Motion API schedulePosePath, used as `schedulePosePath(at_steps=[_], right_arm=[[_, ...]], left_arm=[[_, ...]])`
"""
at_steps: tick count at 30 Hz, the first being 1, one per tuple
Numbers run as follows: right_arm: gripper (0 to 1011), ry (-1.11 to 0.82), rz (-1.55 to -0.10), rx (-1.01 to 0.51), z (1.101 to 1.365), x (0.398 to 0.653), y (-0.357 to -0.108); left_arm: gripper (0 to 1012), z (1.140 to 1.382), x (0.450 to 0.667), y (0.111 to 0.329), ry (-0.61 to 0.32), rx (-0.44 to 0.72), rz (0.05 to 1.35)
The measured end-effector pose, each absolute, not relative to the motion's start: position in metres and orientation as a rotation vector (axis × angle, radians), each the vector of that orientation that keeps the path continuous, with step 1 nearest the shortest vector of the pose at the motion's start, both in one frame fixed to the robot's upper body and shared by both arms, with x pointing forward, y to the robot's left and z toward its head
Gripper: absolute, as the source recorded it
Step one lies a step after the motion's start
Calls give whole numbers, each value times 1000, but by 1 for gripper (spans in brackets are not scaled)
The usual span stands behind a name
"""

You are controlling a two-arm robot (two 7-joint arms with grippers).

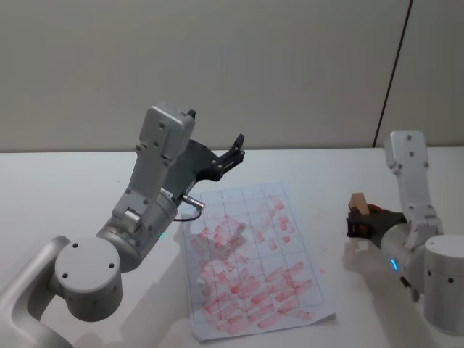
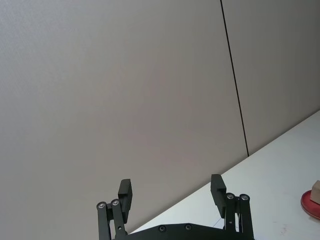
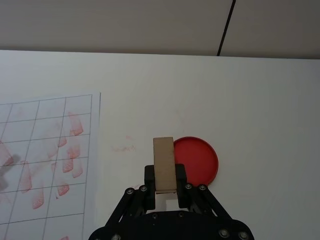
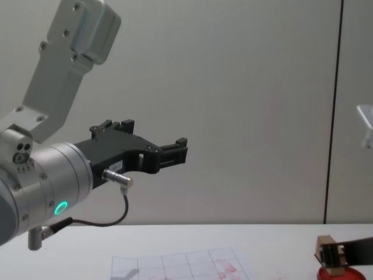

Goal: Use the one hand to pick up the stamp and affix it onto the A4 paper.

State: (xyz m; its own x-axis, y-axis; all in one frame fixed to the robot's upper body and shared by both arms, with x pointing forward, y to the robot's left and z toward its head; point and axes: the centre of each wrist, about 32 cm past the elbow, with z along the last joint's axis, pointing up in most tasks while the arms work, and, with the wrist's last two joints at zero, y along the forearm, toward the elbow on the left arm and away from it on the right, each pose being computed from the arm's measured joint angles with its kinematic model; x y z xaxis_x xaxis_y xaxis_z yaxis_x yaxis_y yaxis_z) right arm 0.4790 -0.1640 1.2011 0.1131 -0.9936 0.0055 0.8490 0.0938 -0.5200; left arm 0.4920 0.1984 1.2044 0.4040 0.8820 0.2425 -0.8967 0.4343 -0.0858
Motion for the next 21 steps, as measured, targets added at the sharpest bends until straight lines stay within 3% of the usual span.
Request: schedulePosePath(at_steps=[18, 21], right_arm=[[223, 405, -1469, -459, 1190, 494, -178], [288, 406, -1474, -457, 1189, 496, -180]], left_arm=[[1001, 1204, 492, 198, -268, 61, 1124], [1001, 1204, 492, 198, -268, 61, 1124]])
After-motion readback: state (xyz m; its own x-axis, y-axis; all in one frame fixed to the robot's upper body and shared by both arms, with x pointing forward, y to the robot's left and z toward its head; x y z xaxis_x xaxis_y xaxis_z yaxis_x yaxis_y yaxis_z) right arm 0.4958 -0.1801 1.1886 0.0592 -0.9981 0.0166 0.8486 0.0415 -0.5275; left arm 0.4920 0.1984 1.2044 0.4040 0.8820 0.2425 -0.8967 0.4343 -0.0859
